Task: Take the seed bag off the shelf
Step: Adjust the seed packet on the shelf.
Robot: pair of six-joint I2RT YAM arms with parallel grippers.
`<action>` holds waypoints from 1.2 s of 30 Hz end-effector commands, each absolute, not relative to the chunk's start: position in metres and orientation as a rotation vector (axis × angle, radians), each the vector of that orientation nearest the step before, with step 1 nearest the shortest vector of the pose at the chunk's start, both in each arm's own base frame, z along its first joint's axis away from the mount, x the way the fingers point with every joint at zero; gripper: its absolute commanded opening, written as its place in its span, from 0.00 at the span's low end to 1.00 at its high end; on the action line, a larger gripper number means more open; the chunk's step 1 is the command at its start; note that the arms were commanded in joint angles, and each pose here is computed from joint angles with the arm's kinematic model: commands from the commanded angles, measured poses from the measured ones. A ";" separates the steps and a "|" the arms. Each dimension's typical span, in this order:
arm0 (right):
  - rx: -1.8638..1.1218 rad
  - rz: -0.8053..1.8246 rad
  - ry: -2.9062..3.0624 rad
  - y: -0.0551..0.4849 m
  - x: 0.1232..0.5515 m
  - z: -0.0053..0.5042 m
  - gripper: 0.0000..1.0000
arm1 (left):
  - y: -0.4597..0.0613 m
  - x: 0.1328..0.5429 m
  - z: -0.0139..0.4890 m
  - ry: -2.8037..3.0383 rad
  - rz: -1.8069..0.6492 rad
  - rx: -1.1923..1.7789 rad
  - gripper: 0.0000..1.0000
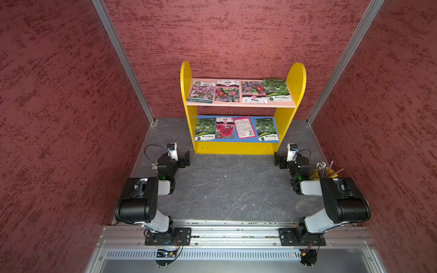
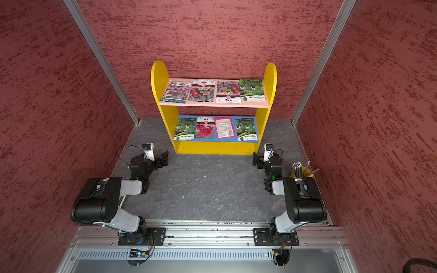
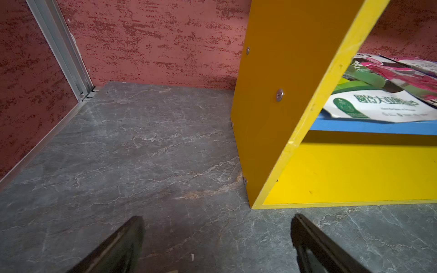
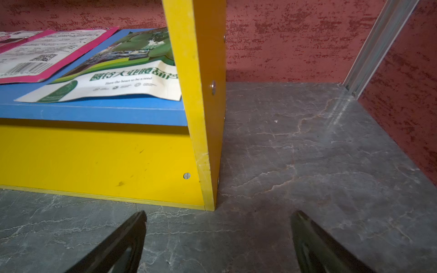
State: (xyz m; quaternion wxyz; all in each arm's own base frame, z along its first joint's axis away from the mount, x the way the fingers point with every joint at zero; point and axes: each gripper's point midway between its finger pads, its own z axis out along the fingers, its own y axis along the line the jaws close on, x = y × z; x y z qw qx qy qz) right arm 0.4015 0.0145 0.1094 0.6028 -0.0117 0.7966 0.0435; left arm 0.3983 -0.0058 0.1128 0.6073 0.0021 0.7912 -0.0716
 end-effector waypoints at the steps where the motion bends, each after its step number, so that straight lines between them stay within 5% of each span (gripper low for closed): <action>1: -0.019 0.089 1.813 0.011 0.405 0.118 0.98 | -0.006 0.400 0.116 1.820 -0.151 0.016 1.00; 21: 0.000 0.079 1.777 0.008 0.398 0.124 0.98 | -0.004 0.390 0.124 1.758 -0.127 0.007 1.00; 28: 0.067 0.081 1.730 0.002 0.376 0.182 0.99 | -0.014 0.362 0.176 1.673 -0.049 0.017 1.00; 36: 0.193 0.146 1.648 -0.003 0.326 0.275 0.98 | -0.082 0.327 0.255 1.636 -0.157 0.125 1.00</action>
